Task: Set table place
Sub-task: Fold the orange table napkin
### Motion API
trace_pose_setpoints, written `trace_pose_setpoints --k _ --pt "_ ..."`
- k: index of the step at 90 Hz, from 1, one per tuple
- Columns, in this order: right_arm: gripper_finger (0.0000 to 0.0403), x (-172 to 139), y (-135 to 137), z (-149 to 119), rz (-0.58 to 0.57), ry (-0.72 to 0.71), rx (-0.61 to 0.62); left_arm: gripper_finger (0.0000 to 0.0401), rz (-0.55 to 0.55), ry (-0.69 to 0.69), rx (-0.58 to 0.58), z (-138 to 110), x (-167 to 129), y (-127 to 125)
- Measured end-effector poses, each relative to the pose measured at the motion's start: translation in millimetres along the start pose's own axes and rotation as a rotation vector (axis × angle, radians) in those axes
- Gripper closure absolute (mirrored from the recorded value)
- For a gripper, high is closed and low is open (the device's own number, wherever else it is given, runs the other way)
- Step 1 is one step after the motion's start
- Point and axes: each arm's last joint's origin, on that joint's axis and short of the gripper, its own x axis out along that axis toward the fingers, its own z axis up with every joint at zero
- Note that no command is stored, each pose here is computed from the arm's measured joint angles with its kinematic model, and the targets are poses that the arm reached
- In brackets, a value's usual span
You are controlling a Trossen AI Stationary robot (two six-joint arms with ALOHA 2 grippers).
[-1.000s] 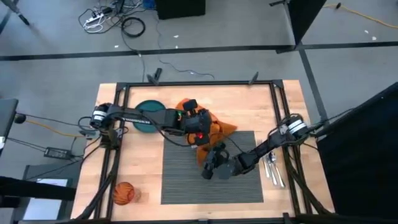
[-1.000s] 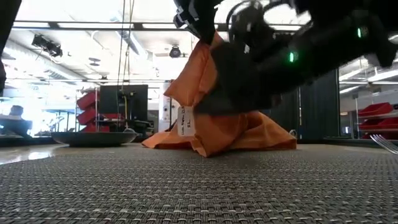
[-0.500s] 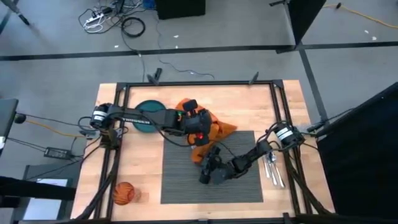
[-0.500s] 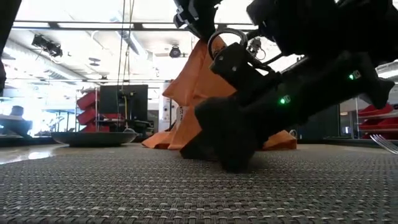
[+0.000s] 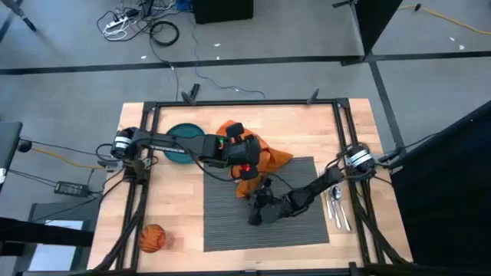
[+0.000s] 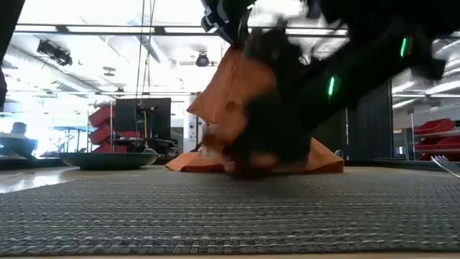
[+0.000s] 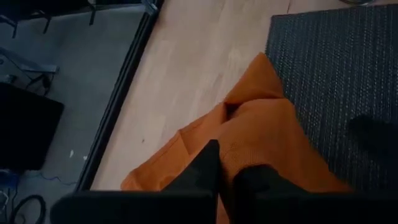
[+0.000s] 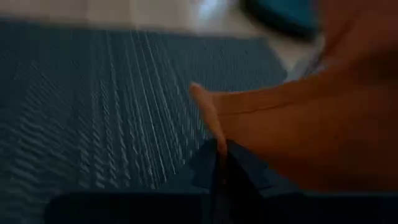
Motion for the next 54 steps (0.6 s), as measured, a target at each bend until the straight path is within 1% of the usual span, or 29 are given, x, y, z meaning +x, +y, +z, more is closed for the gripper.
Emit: trace_pose_setpoints --k 14,24,32,37,43,54 --pt "0.0403 -42 -25 35 0.025 0.037 -0.040 0.0401 0.002 0.005 0.021 -1 0 0" --pt "0.0403 -77 -51 59 0.039 0.049 -0.040 0.0401 0.021 -0.001 0.036 0 -3 2" --pt "0.0403 -102 -75 69 0.044 0.077 -0.048 0.0401 0.028 -0.012 0.045 2 -13 9" --pt "0.0403 -118 -91 77 0.043 0.067 -0.034 0.0401 0.029 -0.020 0.042 3 -21 13" --pt "0.0403 -136 -110 84 0.046 0.057 -0.023 0.0401 0.030 0.002 0.054 2 -30 18" --pt "0.0403 -166 -136 88 0.140 0.075 -0.020 0.0401 0.016 0.078 0.071 -6 -44 20"
